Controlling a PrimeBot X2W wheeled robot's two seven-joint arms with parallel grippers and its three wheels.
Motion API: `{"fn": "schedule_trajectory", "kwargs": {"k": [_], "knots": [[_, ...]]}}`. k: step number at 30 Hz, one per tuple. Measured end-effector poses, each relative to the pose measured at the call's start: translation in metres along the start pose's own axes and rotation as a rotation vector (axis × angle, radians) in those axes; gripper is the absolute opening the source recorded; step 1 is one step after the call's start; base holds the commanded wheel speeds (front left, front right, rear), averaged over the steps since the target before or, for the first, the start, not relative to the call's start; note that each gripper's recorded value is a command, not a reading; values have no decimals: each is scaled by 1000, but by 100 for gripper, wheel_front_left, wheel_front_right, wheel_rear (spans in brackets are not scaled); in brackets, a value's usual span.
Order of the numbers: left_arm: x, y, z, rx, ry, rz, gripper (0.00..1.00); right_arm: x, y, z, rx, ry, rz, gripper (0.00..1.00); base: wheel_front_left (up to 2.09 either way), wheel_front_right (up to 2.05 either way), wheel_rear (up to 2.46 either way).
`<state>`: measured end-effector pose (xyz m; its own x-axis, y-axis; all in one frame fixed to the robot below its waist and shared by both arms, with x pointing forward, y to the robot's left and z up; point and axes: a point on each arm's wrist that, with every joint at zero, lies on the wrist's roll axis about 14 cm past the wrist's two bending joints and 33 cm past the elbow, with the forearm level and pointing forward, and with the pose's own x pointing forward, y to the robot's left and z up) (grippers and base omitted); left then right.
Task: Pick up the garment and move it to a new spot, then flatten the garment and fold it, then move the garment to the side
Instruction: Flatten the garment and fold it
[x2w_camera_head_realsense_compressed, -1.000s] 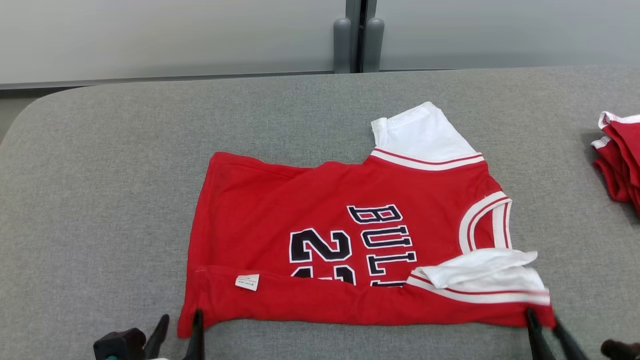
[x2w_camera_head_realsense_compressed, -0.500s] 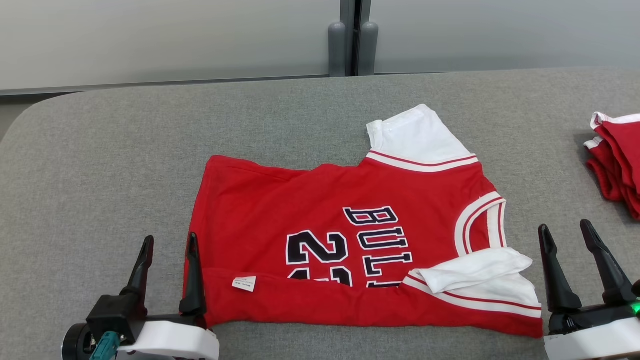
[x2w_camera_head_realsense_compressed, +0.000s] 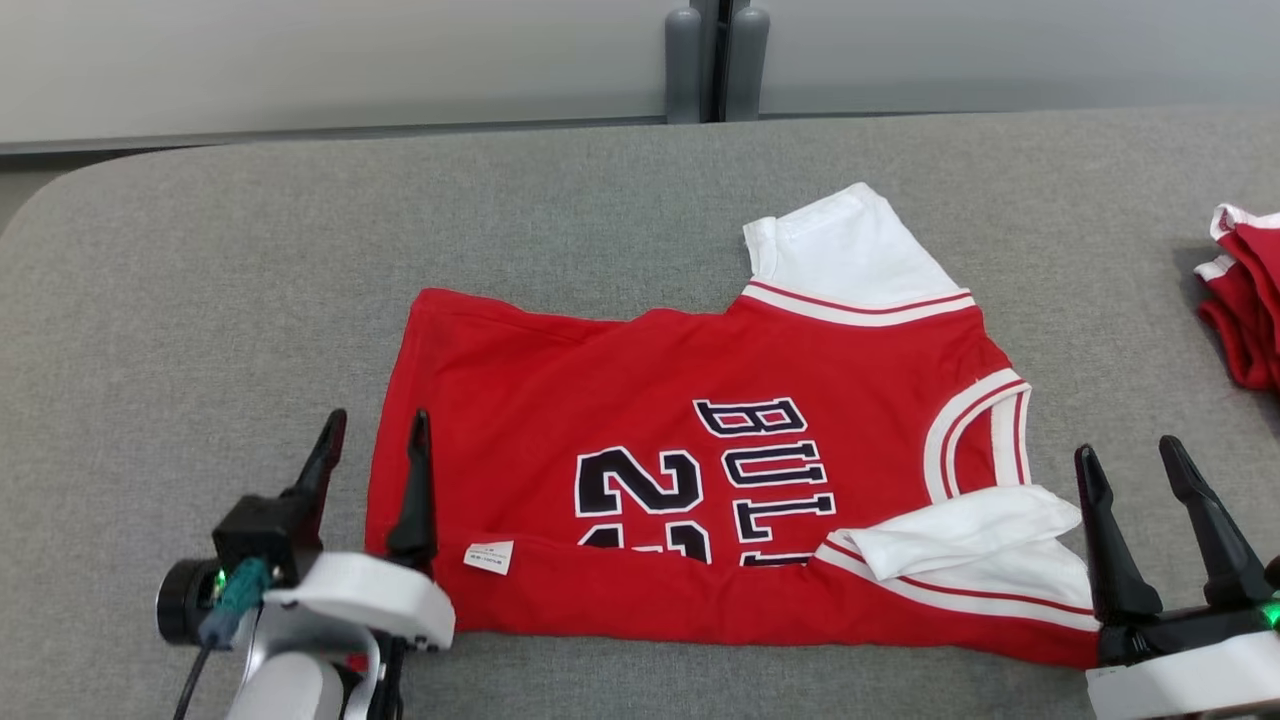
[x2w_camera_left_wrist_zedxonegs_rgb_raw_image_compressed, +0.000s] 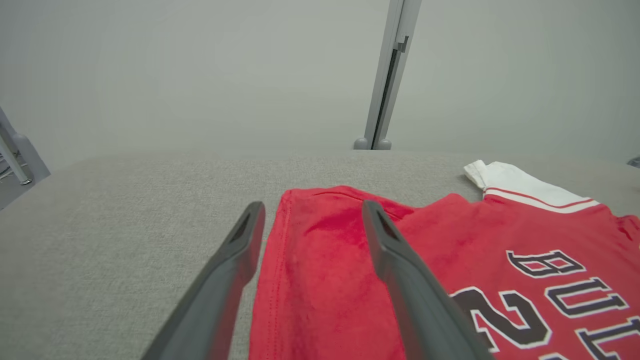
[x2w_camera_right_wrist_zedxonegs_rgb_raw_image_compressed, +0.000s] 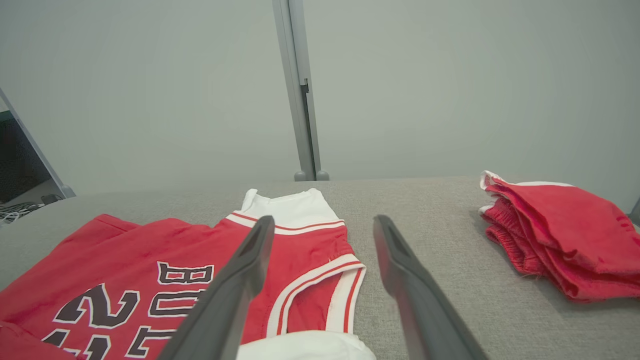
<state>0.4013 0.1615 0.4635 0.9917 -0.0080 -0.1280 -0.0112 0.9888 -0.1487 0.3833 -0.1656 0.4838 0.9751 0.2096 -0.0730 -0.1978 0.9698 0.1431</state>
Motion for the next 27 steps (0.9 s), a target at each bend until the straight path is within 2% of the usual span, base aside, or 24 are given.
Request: {"fn": "schedule_trajectory", "kwargs": {"k": [10,18,19,20,21,27], "knots": [[89,-6,-38,-71,178,-51,100,22,-6,-19,30,44,5,100,0,0,0],[123,8,-83,-106,353,-16,98,20,-25,-38,52,80,-51,100,0,0,0],[124,8,-88,-112,375,-18,56,19,-28,-40,56,86,-60,100,0,0,0],[125,7,-91,-115,384,-22,9,18,-30,-42,59,89,-66,100,0,0,0],[126,6,-92,-115,392,-25,0,18,-31,-44,61,94,-70,100,0,0,0],[130,3,-94,-112,393,-43,0,32,-40,-38,41,70,-66,100,0,0,0]]}}
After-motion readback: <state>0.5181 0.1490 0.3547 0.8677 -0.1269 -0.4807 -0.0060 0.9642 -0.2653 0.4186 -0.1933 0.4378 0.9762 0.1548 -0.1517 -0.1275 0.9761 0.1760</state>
